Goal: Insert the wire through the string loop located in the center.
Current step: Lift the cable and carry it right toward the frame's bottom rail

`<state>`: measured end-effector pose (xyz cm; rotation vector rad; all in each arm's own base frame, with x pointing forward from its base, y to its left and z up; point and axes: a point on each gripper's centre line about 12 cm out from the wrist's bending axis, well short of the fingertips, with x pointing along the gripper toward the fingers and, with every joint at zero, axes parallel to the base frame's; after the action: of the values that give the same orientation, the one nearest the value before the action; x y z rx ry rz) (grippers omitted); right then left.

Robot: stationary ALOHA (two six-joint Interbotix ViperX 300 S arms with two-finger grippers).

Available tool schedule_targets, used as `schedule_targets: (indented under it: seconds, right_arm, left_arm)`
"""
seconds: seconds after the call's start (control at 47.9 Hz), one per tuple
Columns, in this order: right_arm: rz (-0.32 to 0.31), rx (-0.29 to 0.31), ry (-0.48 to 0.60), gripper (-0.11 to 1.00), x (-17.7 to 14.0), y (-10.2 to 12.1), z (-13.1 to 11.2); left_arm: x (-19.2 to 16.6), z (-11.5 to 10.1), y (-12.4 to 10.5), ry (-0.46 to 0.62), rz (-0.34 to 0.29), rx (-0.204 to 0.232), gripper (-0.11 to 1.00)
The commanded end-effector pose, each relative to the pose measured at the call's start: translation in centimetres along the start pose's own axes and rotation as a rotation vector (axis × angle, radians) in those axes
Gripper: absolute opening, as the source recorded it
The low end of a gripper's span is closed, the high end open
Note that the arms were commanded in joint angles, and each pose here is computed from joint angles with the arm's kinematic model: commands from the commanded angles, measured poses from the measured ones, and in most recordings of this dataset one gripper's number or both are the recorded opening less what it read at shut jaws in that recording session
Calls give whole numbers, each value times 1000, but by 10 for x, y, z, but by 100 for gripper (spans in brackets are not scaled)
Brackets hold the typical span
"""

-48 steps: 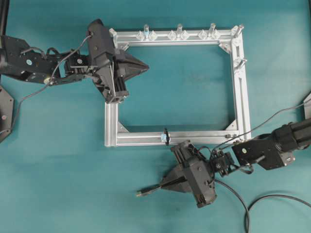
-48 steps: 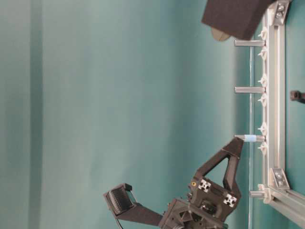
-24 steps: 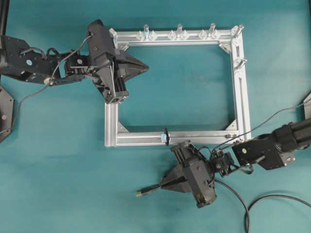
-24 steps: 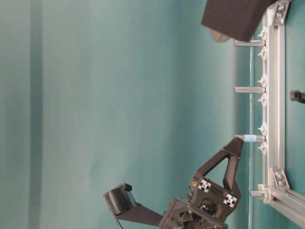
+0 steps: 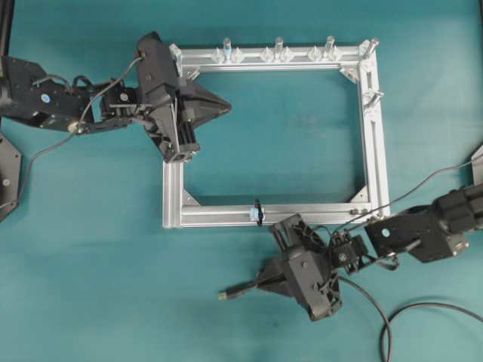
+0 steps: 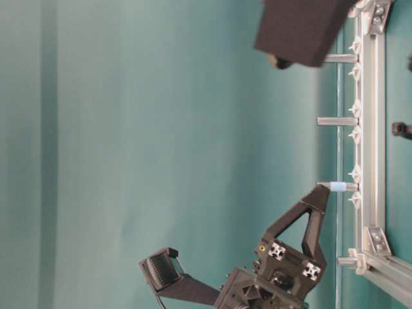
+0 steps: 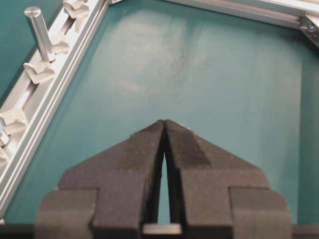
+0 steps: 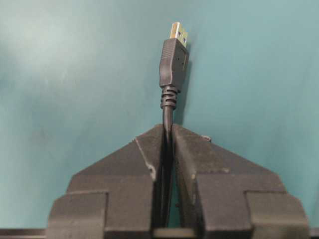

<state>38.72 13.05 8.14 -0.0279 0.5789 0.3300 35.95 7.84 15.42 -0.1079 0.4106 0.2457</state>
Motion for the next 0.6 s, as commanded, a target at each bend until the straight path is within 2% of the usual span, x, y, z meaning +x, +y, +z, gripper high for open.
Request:
schedule_targets:
  seconds: [0.0, 0.584]
  right_arm:
    - [3, -4, -55, 7, -12, 2, 25]
    - [-7, -8, -75, 7, -50, 5, 57]
  left_arm:
    - [-4, 11, -3, -35, -8, -4, 0]
    - [-8, 8, -7, -30, -19, 1, 0]
